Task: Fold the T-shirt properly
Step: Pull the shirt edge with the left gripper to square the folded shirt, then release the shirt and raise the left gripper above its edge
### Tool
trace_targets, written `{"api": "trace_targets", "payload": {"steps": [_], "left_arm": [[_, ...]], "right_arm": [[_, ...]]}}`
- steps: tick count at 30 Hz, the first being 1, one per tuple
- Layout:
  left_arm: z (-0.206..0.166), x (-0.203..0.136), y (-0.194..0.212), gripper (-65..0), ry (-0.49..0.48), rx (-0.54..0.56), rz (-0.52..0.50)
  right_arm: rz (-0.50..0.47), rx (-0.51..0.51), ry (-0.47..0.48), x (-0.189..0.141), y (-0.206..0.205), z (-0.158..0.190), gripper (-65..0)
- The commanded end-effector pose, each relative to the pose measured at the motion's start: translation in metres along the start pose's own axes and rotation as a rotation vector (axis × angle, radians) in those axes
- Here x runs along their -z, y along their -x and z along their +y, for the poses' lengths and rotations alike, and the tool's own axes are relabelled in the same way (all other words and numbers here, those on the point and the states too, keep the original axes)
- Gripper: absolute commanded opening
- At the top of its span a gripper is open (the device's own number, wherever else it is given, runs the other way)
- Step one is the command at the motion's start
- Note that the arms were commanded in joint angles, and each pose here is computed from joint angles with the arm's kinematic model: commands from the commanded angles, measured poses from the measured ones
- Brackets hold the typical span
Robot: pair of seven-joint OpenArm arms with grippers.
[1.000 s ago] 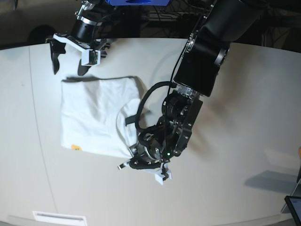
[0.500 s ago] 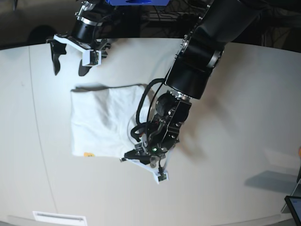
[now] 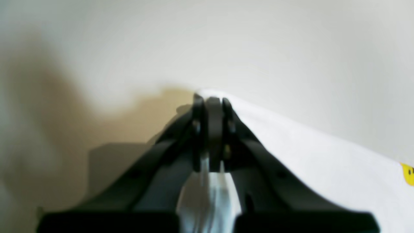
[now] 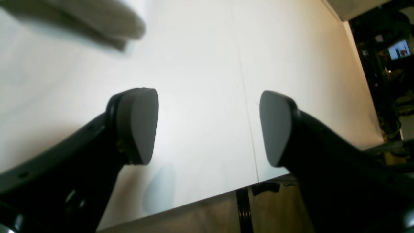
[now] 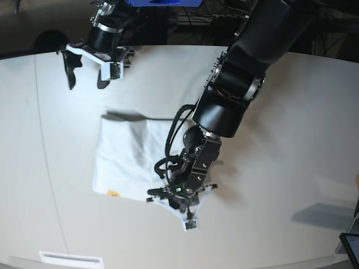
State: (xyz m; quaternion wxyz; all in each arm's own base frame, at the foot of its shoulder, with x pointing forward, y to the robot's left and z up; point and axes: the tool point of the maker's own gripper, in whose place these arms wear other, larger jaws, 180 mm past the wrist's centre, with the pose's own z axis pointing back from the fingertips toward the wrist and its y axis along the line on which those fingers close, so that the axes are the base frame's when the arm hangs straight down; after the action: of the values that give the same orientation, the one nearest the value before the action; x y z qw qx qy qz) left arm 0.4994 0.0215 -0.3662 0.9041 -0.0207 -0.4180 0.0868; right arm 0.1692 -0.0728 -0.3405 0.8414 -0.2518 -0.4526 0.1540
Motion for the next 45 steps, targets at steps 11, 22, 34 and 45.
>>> {"api": "trace_targets", "payload": {"steps": [11, 22, 34, 45], "left_arm": [[-0.024, -0.009, -0.072, -25.2, 0.085, 0.037, -0.236], [-0.075, -0.096, -0.102, -25.7, 0.351, -0.062, -0.365], [-0.048, -0.174, -0.010, -65.0, 0.461, -0.117, -0.253], [0.003, -0.193, 0.079, -62.5, 0.344, -0.187, -0.088]], "right_arm": [[-0.076, 0.120, -0.199, -0.038, -0.054, 0.056, -18.7], [-0.109, 0.056, -0.218, -0.035, -0.055, 0.057, -18.7], [-0.130, 0.029, -0.206, -0.029, -0.054, 0.051, -19.6], [-0.119, 0.034, -0.212, -0.031, -0.051, 0.052, -19.6]]}}
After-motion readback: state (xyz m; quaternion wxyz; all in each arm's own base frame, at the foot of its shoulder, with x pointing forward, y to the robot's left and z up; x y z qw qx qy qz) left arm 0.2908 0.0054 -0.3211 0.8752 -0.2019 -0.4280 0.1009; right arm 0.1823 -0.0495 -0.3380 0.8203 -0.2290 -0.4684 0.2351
